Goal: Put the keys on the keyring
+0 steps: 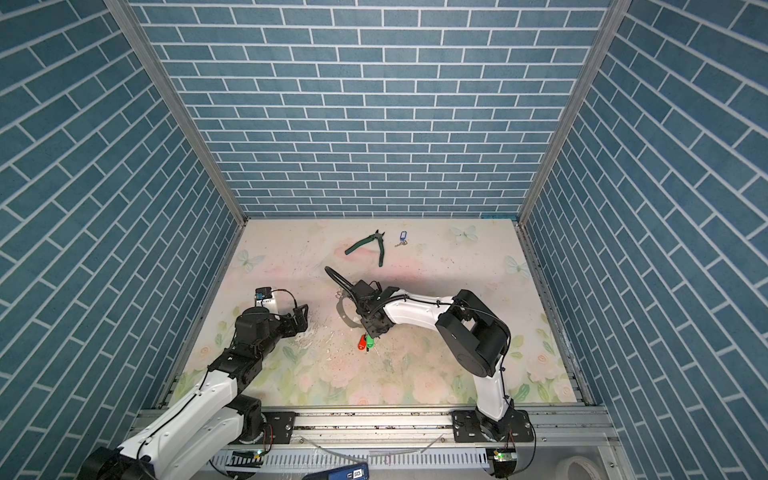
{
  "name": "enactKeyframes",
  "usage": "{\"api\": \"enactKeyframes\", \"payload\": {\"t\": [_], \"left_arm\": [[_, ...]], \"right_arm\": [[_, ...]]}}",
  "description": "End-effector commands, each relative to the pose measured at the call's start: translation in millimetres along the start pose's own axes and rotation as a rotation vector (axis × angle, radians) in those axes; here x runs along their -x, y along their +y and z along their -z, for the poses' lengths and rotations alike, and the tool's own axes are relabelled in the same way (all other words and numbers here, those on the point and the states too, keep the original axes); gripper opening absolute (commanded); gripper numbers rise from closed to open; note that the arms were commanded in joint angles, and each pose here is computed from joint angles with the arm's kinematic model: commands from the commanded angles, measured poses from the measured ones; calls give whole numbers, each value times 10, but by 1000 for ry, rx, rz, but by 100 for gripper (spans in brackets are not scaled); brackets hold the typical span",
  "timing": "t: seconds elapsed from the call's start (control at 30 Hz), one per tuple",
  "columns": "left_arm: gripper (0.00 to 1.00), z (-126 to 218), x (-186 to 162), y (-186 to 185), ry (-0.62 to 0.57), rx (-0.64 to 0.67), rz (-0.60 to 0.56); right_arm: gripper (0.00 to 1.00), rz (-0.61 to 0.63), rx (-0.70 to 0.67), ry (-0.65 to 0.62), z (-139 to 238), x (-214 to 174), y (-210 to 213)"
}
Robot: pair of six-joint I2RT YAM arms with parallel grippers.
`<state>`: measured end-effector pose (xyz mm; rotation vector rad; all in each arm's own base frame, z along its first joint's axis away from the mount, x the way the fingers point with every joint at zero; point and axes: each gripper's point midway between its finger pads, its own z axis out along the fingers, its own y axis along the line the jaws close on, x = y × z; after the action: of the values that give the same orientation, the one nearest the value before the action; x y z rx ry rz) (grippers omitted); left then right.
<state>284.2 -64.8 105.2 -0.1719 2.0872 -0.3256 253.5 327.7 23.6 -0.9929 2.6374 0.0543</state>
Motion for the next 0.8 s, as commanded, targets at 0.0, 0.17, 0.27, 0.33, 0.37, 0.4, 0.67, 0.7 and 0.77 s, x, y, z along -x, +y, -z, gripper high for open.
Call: {"api": "enactKeyframes", "payload": {"t": [0.0, 0.17, 0.27, 0.33, 0.37, 0.4, 0.67, 0.7, 0.77], "left_arm": [[100, 9, 13, -7, -11, -3, -7], [99, 6, 11, -6, -10, -3, -8], [100, 7, 18, -9, -12, -3, -7], [100, 5, 14, -8, -11, -3, -7], [100, 5, 15, -8, -11, -3, -7], [100, 3, 17, -6, -11, -2, -7], [100, -3, 14, -11, -9, -4, -10], [100, -4, 13, -10, -8, -3, -9], [100, -4, 15, -8, -9, -3, -10]], "right_arm": [[41, 25, -2, 13, 2, 56, 4], [35, 31, 12, 20, -20, 82, 40], [28, 31, 16, 22, -12, 96, 49], [25, 28, 15, 18, 10, 103, 47], [24, 25, 14, 16, 23, 105, 41], [22, 22, 14, 15, 38, 101, 38], [8, -25, 74, -9, 187, 72, 100], [7, -30, 85, -9, 189, 56, 120], [6, -39, 100, -9, 190, 25, 133]]}}
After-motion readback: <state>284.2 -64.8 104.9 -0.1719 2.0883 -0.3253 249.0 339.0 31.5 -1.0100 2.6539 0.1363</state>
